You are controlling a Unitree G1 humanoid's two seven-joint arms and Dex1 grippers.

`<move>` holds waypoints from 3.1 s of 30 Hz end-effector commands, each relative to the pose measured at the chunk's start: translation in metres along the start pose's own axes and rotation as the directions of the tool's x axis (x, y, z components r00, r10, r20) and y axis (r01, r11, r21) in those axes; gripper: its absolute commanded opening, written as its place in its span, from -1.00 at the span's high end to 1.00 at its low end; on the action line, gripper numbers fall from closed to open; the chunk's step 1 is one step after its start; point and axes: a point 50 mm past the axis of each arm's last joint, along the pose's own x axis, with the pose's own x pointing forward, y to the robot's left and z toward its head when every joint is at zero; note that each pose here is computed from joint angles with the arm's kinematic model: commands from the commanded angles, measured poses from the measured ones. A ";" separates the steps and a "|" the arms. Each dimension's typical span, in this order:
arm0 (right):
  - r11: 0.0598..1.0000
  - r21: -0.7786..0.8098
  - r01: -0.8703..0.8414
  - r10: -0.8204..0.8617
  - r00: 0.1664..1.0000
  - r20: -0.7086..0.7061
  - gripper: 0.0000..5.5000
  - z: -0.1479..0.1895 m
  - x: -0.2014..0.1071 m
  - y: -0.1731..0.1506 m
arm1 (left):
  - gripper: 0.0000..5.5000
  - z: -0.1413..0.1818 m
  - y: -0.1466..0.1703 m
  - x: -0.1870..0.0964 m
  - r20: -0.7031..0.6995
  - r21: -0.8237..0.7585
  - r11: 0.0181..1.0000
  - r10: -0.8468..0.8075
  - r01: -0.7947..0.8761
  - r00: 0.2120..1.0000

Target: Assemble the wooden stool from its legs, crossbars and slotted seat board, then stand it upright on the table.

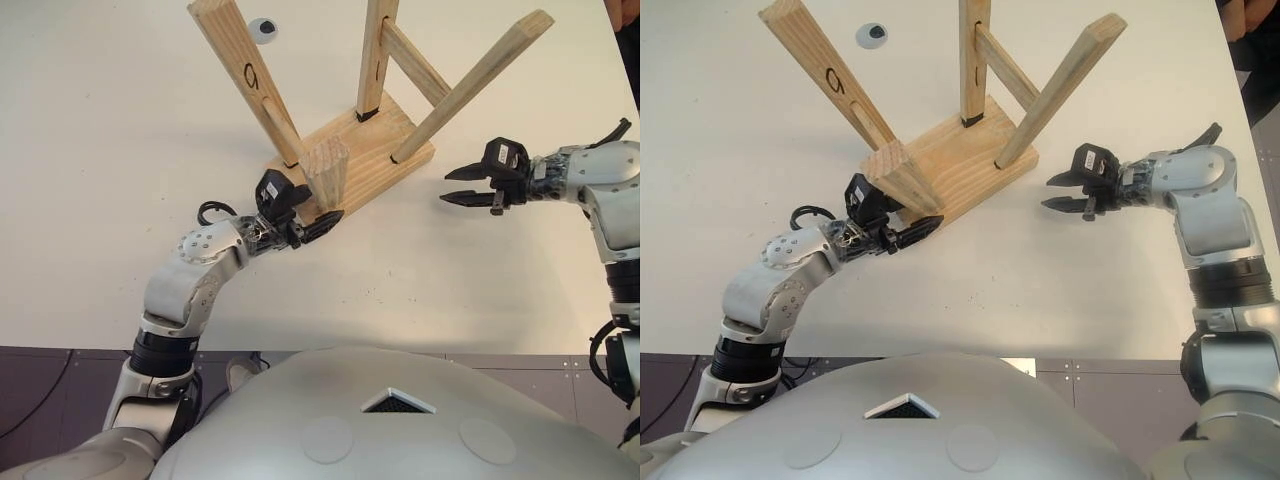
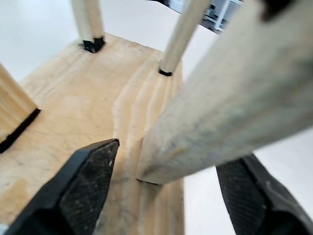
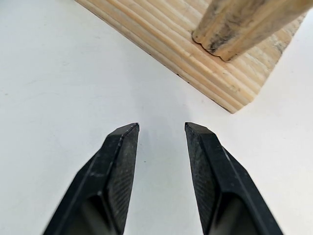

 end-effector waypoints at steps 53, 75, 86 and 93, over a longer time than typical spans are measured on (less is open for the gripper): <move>0.304 0.742 -0.598 0.300 0.799 0.521 0.42 0.040 0.019 0.024 | 0.61 0.067 0.048 -0.038 -0.245 -0.558 0.766 -0.520 0.319 0.818; 0.042 0.872 -0.488 0.067 0.872 0.485 -0.31 0.015 0.034 0.000 | 0.03 0.086 0.074 -0.035 -0.045 -0.640 0.727 -0.361 0.251 0.932; 0.091 0.784 -0.613 -0.084 0.780 0.620 -0.31 0.016 0.012 0.001 | 0.03 0.092 0.102 -0.060 0.238 -0.394 0.894 -0.124 0.212 0.963; 0.335 0.794 -0.508 -0.276 0.753 0.598 -0.31 0.001 -0.019 -0.001 | 0.03 0.072 0.094 -0.072 0.185 -0.022 0.982 -0.183 0.190 0.966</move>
